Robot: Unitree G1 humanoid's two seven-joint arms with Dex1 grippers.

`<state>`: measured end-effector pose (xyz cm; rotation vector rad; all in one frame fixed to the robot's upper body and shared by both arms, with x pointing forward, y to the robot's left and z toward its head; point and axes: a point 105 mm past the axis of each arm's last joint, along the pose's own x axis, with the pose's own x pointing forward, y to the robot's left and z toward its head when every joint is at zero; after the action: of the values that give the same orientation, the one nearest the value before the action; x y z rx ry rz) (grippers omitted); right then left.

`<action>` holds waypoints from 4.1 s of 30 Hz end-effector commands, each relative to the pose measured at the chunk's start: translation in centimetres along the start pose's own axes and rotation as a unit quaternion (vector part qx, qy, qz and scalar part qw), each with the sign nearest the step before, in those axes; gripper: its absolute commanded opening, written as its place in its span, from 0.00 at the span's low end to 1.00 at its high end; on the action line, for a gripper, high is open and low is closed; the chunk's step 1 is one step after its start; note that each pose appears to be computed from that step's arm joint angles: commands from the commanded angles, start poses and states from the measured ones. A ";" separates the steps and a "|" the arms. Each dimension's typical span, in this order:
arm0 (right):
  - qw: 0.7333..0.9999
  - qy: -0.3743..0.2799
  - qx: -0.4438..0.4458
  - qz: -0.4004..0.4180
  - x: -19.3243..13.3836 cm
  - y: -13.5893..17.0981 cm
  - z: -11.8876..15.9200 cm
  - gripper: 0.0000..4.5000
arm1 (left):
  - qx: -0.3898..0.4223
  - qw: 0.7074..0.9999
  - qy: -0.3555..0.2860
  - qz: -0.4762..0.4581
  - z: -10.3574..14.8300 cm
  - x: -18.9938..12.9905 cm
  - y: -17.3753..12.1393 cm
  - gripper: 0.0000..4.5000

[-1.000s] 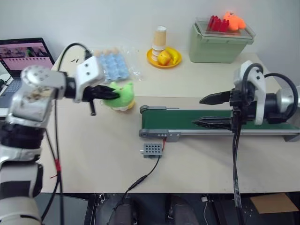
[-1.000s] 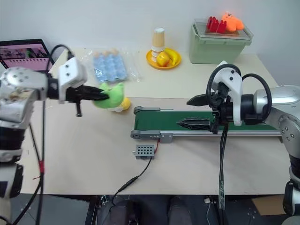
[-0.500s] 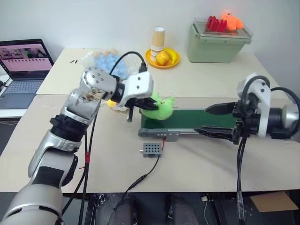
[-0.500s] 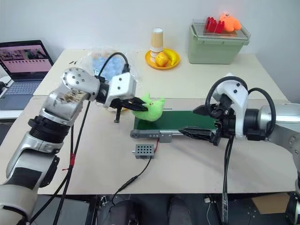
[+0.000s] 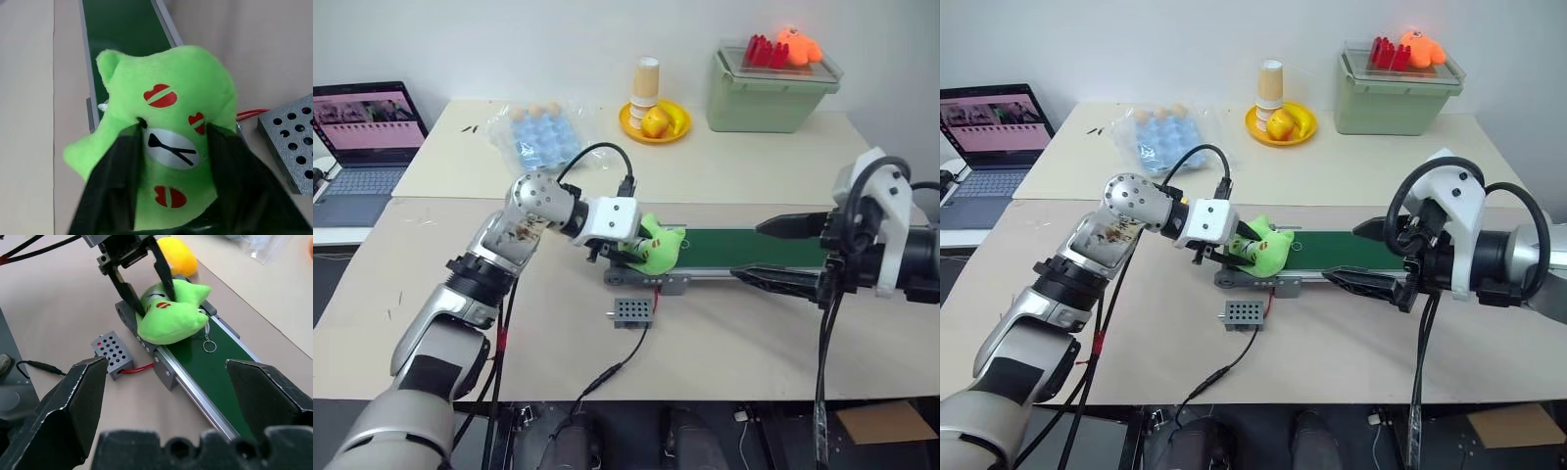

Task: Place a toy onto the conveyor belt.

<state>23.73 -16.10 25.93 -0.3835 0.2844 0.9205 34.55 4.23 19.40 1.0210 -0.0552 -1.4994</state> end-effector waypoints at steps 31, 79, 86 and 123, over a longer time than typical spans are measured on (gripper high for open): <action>1.000 -0.012 -0.027 0.009 -0.4 -0.9 1.4 1.00 | -0.088 0.984 -0.005 0.155 0.1 -4.3 3.4 0.99; 0.999 -0.017 -0.033 -0.006 0.8 -2.5 2.1 1.00 | -0.307 0.861 0.128 0.386 -11.3 -12.1 6.0 0.99; 0.999 -0.018 -0.032 -0.012 0.7 -2.9 2.1 1.00 | -0.331 0.865 0.167 0.340 -13.6 -10.9 3.3 0.99; 0.999 -0.017 -0.030 -0.014 0.9 -2.9 2.1 1.00 | -0.340 0.852 0.102 0.386 -10.8 -12.2 5.3 0.00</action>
<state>26.81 -16.27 27.21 -0.4080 0.2595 0.9111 43.82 18.66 20.08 0.4566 0.2595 -0.5710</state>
